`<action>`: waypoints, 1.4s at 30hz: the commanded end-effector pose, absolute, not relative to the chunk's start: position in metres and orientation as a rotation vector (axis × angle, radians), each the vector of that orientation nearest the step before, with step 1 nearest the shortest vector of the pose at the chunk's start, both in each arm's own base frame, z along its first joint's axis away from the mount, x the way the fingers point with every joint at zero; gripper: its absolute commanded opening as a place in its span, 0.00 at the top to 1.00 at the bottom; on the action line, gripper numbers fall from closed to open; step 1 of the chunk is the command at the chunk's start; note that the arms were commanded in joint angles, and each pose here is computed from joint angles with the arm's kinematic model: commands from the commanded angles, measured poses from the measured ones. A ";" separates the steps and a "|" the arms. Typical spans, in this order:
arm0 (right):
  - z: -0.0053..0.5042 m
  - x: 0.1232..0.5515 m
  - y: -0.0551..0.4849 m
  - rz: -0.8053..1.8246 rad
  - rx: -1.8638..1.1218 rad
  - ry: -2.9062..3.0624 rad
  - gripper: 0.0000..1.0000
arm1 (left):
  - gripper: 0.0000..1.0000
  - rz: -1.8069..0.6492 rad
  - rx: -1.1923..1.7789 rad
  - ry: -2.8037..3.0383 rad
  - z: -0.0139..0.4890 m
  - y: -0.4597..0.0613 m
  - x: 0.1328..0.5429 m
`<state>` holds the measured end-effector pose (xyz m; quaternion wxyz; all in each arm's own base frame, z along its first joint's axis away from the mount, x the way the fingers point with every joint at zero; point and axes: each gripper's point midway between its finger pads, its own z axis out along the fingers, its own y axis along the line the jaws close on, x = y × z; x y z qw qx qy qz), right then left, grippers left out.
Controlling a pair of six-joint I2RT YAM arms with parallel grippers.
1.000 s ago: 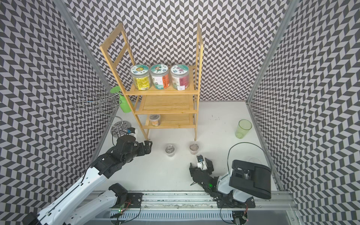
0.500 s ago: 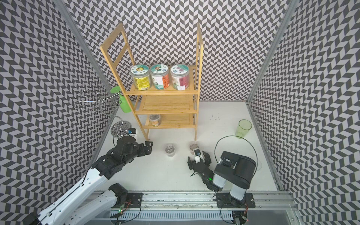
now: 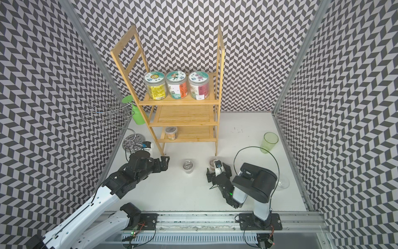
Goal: Place the seed container on the shelf
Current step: Pick up the seed jar at the center of the board.
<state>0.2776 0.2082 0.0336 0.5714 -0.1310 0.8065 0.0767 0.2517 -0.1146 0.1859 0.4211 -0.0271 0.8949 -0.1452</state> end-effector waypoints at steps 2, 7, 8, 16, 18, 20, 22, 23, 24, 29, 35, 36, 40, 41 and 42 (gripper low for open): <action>0.048 0.285 0.214 0.233 -0.270 1.831 0.07 | 0.03 -0.349 -0.064 2.215 0.189 -0.113 0.257; 0.056 0.288 0.212 0.241 -0.246 1.796 0.14 | 0.03 -0.347 -0.061 2.212 0.190 -0.113 0.257; 0.057 0.288 0.212 0.240 -0.244 1.788 0.15 | 0.03 -0.346 -0.059 2.210 0.191 -0.113 0.257; 0.059 0.287 0.211 0.246 -0.245 1.771 0.27 | 0.03 -0.343 -0.057 2.213 0.189 -0.112 0.257; 0.059 0.286 0.210 0.241 -0.245 1.773 0.29 | 0.03 -0.343 -0.056 2.210 0.190 -0.113 0.257; 0.060 0.287 0.209 0.236 -0.247 1.770 0.31 | 0.03 -0.345 -0.057 2.208 0.191 -0.113 0.257; 0.061 0.286 0.209 0.235 -0.252 1.768 0.33 | 0.03 -0.342 -0.054 2.210 0.190 -0.113 0.257; 0.062 0.286 0.209 0.235 -0.256 1.767 0.34 | 0.03 -0.341 -0.055 2.209 0.191 -0.112 0.257; 0.062 0.285 0.209 0.233 -0.261 1.766 0.34 | 0.03 -0.339 -0.056 2.209 0.191 -0.112 0.257; 0.067 0.281 0.211 0.234 -0.287 1.754 0.35 | 0.03 -0.337 -0.057 2.206 0.192 -0.111 0.258; 0.075 0.273 0.217 0.247 -0.312 1.734 0.36 | 0.03 -0.332 -0.058 2.192 0.196 -0.110 0.259; 0.077 0.271 0.218 0.251 -0.315 1.731 0.36 | 0.03 -0.330 -0.060 2.190 0.197 -0.109 0.259; 0.083 0.261 0.225 0.272 -0.333 1.722 0.36 | 0.03 -0.326 -0.061 2.184 0.200 -0.109 0.259; 0.084 0.259 0.227 0.279 -0.338 1.720 0.36 | 0.03 -0.324 -0.061 2.182 0.201 -0.108 0.259; 0.085 0.256 0.228 0.281 -0.339 1.720 0.36 | 0.03 -0.324 -0.061 2.180 0.202 -0.108 0.259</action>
